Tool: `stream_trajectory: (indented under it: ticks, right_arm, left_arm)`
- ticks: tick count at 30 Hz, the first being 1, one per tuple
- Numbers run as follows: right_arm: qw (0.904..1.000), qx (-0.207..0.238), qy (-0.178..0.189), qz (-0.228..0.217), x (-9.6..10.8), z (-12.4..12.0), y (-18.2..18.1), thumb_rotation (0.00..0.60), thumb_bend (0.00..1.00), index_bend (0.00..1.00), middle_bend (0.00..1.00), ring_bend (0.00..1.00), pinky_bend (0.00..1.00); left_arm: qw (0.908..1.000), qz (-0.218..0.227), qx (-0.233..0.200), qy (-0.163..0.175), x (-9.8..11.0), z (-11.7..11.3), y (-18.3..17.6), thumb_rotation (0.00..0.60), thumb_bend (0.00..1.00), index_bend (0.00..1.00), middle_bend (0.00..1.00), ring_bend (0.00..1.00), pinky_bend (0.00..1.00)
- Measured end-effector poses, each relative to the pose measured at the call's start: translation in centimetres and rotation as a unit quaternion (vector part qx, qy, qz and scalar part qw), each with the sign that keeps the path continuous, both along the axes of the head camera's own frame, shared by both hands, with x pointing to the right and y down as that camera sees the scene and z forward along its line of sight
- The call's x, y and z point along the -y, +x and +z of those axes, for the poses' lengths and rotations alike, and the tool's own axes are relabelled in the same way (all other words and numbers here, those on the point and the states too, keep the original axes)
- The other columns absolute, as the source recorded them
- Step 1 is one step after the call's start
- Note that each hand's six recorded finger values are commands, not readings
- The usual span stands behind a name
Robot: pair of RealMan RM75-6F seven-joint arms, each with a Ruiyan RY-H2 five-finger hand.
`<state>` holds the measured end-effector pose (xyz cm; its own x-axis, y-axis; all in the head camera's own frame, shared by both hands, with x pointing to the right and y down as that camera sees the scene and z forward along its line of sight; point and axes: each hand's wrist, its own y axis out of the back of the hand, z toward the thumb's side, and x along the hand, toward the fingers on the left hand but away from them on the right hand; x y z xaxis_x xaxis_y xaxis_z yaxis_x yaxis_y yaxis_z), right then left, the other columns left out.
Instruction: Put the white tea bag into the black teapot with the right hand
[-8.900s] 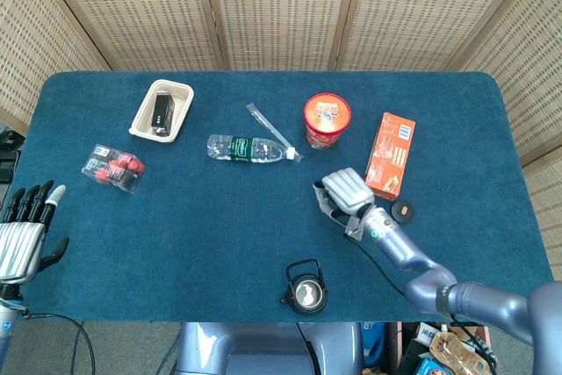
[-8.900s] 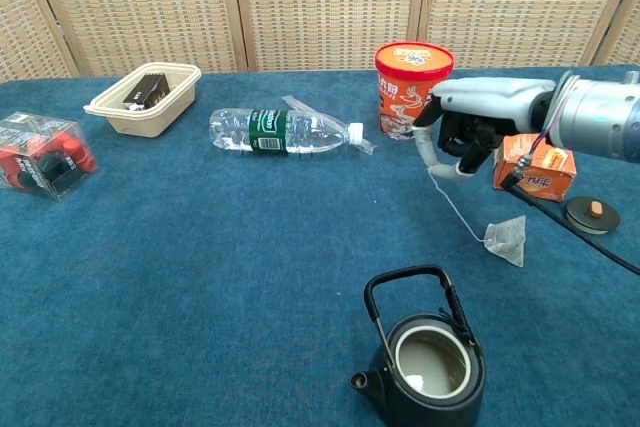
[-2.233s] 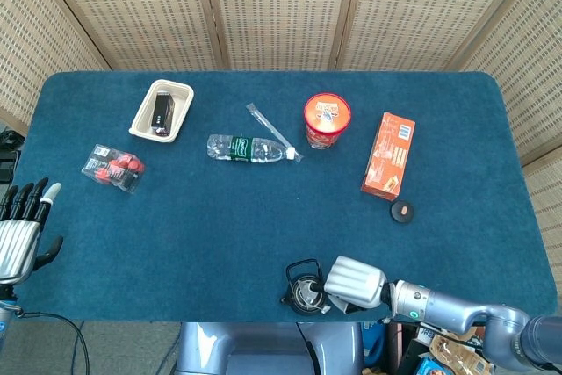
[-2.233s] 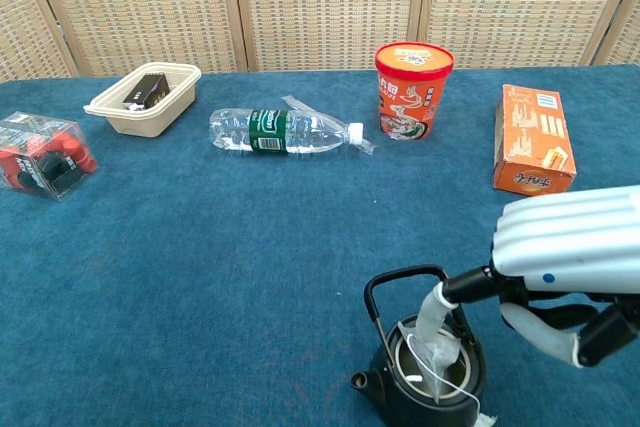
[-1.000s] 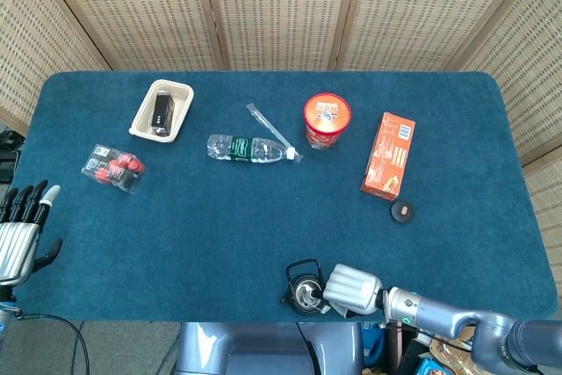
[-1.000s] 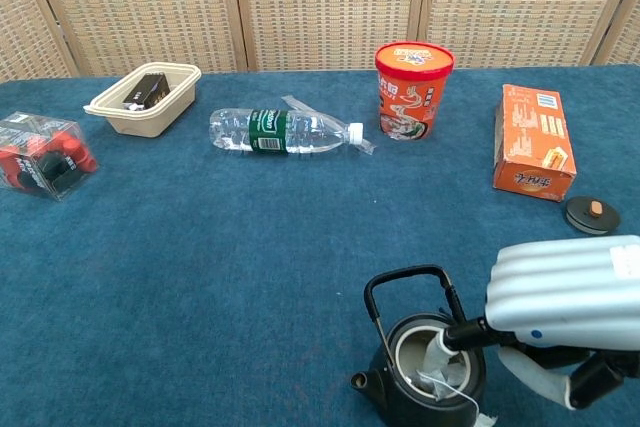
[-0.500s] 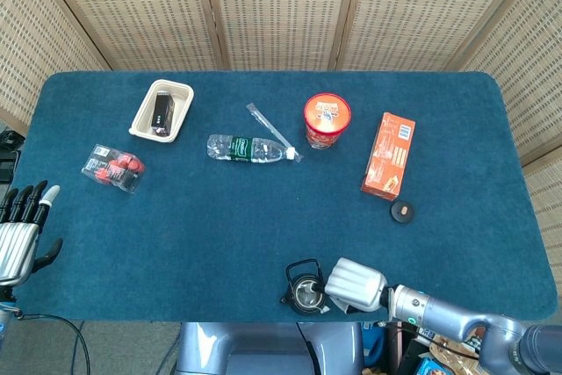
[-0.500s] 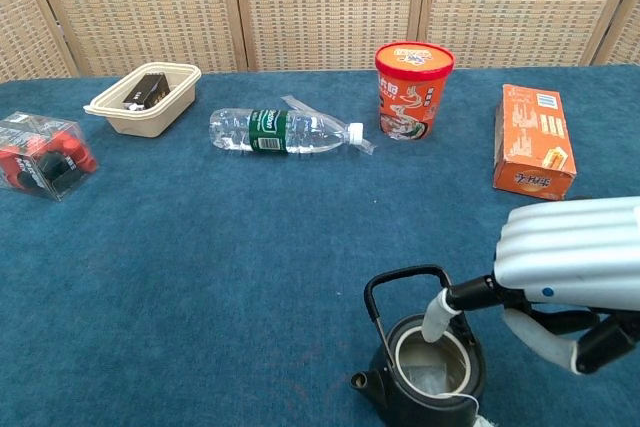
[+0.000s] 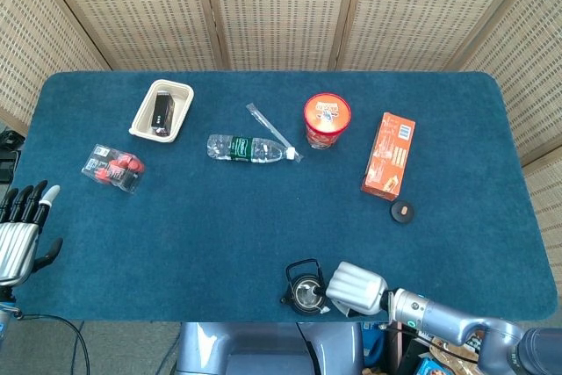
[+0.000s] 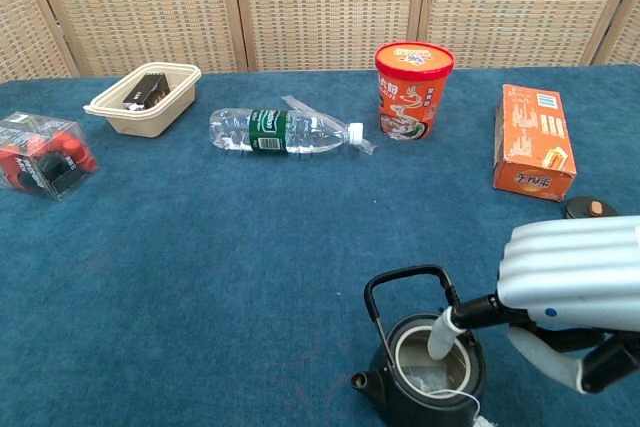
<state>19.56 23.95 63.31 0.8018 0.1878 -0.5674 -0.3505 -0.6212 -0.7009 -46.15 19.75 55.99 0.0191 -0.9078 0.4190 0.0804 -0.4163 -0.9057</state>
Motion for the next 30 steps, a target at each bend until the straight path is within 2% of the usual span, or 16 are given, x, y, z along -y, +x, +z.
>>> stream_trajectory:
  ticks: [5, 11, 13, 17, 19, 23, 29, 30]
  right_arm:
    - [0.9984, 0.022, 0.025, 0.046, 2.3, -1.5, 0.6, 0.485, 1.00, 0.25, 0.98, 0.99, 1.00]
    - [0.9897, 0.043, 0.060, 0.122, 5.3, -3.4, 2.4, 0.476, 1.00, 0.25, 0.94, 0.99, 1.00]
    - [0.9854, 0.046, 0.069, 0.149, 6.0, -3.8, 3.1, 0.460, 0.97, 0.25, 0.91, 0.98, 1.00]
    - [0.9747, 0.040, 0.085, 0.203, 7.1, -4.0, 4.8, 0.383, 0.82, 0.25, 0.81, 0.88, 1.00]
    - [0.9667, 0.035, 0.099, 0.233, 7.7, -4.1, 5.8, 0.361, 0.78, 0.25, 0.76, 0.84, 0.98]
    - [0.9483, 0.022, 0.126, 0.290, 8.3, -4.6, 7.8, 0.356, 0.72, 0.25, 0.66, 0.74, 0.86]
    - [0.9088, -0.022, 0.175, 0.378, 8.2, -5.1, 11.7, 0.354, 0.66, 0.20, 0.48, 0.56, 0.73]
    - [0.8996, -0.033, 0.183, 0.395, 8.0, -5.2, 12.5, 0.353, 0.66, 0.18, 0.45, 0.52, 0.71]
  left_arm:
    - [1.0000, -0.002, 0.000, -0.002, -0.1, 0.1, -0.1, 0.600, 0.37, 0.03, 0.00, 0.00, 0.00]
    - [1.0000, -0.005, -0.004, -0.001, -0.2, 0.1, -0.1, 0.600, 0.37, 0.03, 0.00, 0.00, 0.00]
    - [1.0000, -0.006, -0.005, -0.001, -0.2, 0.2, -0.2, 0.600, 0.37, 0.03, 0.00, 0.00, 0.00]
    - [1.0000, -0.008, -0.005, -0.002, -0.3, 0.3, -0.2, 0.600, 0.37, 0.03, 0.00, 0.00, 0.00]
    - [1.0000, -0.008, -0.005, -0.002, -0.3, 0.3, -0.2, 0.600, 0.37, 0.03, 0.00, 0.00, 0.00]
    - [0.9999, -0.009, -0.007, -0.003, -0.3, 0.5, -0.2, 0.600, 0.37, 0.03, 0.00, 0.00, 0.00]
    - [0.9999, -0.015, -0.008, 0.002, -0.5, 0.6, -0.3, 0.600, 0.37, 0.02, 0.00, 0.00, 0.00]
    - [0.9998, -0.016, -0.009, 0.002, -0.6, 0.6, -0.3, 0.600, 0.37, 0.02, 0.00, 0.00, 0.00]
